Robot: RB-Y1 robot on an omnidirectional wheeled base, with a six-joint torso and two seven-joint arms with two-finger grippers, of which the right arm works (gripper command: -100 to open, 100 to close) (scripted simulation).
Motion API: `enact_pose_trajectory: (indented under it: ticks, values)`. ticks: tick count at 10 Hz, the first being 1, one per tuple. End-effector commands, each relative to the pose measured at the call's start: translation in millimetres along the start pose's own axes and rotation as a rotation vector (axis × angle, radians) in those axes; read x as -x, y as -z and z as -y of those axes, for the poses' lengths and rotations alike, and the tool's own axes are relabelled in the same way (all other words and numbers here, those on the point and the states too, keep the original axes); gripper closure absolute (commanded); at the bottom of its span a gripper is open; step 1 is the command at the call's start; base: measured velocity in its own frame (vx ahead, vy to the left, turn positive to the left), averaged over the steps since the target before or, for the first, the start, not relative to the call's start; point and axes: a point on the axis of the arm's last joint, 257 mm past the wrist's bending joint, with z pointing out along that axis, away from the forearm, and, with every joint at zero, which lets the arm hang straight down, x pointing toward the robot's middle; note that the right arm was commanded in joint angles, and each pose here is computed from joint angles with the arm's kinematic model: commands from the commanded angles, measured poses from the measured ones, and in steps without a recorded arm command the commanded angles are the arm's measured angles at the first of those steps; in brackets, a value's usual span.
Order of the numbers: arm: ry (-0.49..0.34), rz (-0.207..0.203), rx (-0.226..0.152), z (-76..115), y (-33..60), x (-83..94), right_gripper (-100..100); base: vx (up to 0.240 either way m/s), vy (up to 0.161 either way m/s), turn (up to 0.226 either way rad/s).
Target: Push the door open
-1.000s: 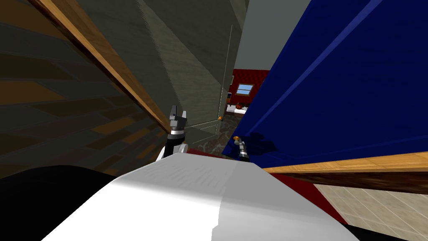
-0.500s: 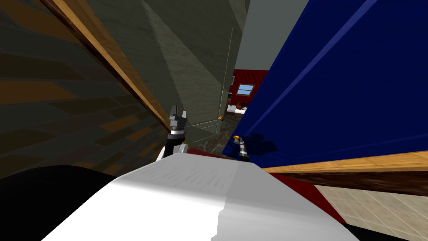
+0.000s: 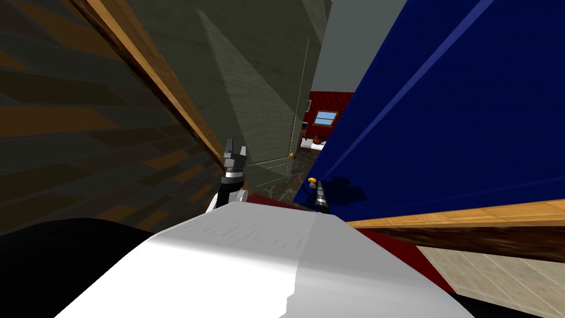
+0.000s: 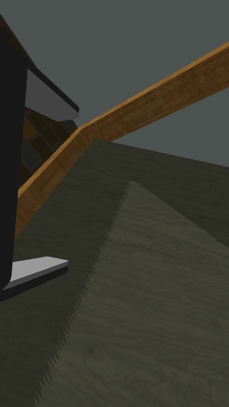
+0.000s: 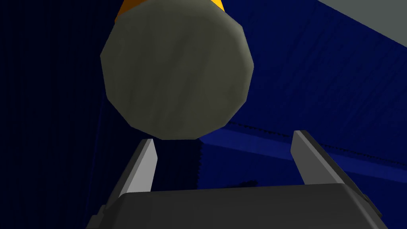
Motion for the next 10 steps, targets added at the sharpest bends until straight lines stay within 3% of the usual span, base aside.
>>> enact_pose_trajectory:
  ticks: [1, 7, 8, 10]
  values:
    - [-0.047, 0.004, -0.001, -0.2, -0.6, 0.2, -100, -0.042, -0.009, 0.02]
    - [-0.268, 0.036, -0.008, 0.9, -6.7, 1.8, -100, -0.043, -0.005, 0.036]
    - [-0.274, 0.036, -0.008, 0.9, -6.7, 1.8, -100, -0.039, -0.004, 0.021]
    - [-0.376, 0.053, -0.011, 1.8, -9.6, 1.8, -100, -0.052, -0.006, 0.053]
